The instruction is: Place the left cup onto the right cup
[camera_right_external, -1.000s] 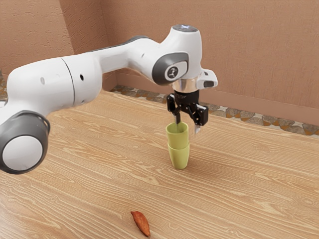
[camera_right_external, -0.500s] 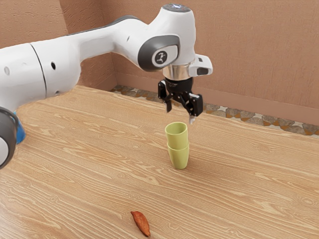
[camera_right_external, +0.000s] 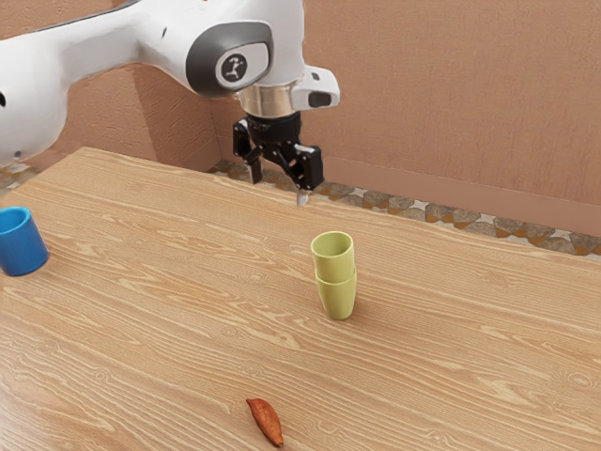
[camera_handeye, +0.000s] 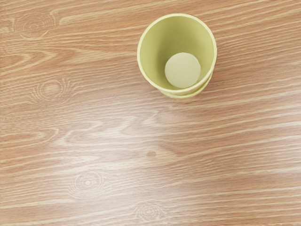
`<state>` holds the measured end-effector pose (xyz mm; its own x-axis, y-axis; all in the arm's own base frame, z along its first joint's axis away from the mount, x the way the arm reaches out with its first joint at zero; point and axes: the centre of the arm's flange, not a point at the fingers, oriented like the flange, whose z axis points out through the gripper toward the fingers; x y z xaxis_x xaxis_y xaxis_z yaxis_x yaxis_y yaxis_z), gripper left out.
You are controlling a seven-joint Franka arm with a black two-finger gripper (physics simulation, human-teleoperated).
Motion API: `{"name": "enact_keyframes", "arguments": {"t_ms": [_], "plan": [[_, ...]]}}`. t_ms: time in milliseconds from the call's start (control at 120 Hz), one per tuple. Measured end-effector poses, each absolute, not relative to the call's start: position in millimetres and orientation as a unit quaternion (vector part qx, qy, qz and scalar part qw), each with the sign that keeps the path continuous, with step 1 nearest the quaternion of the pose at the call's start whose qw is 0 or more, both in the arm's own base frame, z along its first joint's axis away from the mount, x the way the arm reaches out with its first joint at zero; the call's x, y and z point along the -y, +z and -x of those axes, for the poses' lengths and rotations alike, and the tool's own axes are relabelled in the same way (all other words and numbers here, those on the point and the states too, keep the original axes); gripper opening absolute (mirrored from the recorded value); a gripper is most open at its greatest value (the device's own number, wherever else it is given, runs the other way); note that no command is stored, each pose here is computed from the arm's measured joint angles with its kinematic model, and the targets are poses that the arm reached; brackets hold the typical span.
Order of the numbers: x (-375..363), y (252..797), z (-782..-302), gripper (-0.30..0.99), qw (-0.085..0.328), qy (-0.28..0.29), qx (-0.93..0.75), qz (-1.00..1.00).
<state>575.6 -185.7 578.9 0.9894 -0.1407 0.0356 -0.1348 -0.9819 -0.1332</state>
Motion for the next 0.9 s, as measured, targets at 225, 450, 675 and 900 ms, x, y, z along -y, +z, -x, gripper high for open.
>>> {"name": "enact_keyframes", "arguments": {"t_ms": [225, 450, 675, 900], "plan": [[158.5, 594.2, -559.4, 0.69, 0.063, -0.015, -0.054, 0.996], [137.2, 596.2, -548.3, 0.69, 0.063, -0.004, -0.047, 0.997], [114.7, 591.1, -547.9, 0.69, 0.060, 0.007, -0.043, 0.997], [90.6, 591.1, -550.7, 0.69, 0.061, 0.010, -0.037, 0.997]]}}
